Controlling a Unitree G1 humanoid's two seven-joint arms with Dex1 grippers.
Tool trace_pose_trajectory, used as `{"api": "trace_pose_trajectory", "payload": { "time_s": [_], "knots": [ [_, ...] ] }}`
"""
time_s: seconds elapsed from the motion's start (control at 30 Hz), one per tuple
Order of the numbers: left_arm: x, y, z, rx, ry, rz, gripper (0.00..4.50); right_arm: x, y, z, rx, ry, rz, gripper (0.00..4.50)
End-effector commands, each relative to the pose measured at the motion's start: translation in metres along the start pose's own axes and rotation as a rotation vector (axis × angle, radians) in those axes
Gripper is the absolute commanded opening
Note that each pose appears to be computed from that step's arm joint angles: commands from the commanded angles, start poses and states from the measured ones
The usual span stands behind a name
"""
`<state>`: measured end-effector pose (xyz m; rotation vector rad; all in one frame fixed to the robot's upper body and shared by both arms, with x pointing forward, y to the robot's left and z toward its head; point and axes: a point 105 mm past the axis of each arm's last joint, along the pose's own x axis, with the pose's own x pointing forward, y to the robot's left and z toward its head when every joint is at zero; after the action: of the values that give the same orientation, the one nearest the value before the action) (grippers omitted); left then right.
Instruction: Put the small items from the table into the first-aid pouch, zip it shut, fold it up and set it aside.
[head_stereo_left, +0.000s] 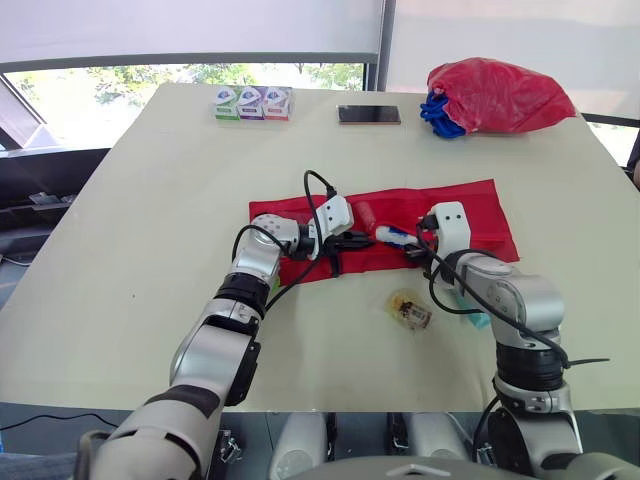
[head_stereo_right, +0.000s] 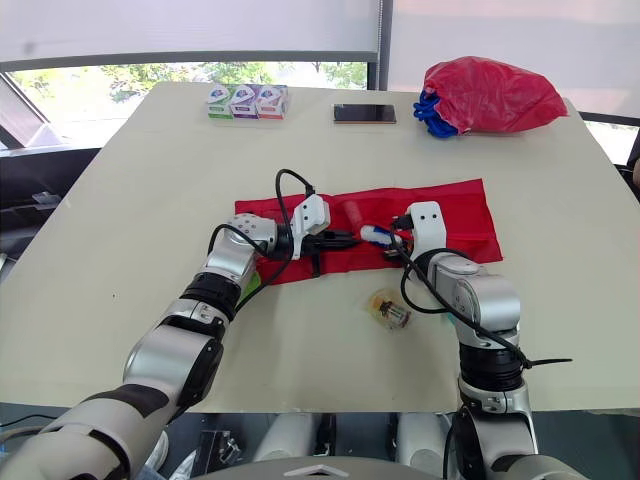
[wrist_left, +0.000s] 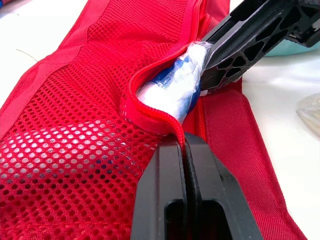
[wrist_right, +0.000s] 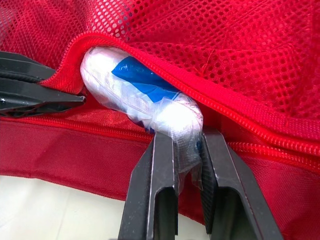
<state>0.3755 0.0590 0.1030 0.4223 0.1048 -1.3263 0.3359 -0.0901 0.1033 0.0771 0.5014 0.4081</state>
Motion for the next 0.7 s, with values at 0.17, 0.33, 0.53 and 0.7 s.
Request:
{"api": "trace_pose_trajectory", "payload": {
  "time_s": [0.17,0.33,0.53,0.7],
  "knots": [
    [0.008,0.002,0.018,0.032,-0.056,-0.010,0.00,-0.021,0.006,-0.001,0.024,-0.047,0.011,0.03],
    [0.007,0.003,0.017,0.025,-0.056,-0.010,0.00,-0.024,0.003,0.000,0.120,-0.074,-0.009,0.03],
    [0.008,0.005,0.019,0.022,-0.058,-0.003,0.00,-0.029,0.006,-0.003,0.181,-0.068,0.008,0.03],
    [0.009,0.006,0.022,0.026,-0.064,-0.004,0.00,-0.035,0.005,-0.013,0.211,-0.032,0.020,0.03]
  ]
}}
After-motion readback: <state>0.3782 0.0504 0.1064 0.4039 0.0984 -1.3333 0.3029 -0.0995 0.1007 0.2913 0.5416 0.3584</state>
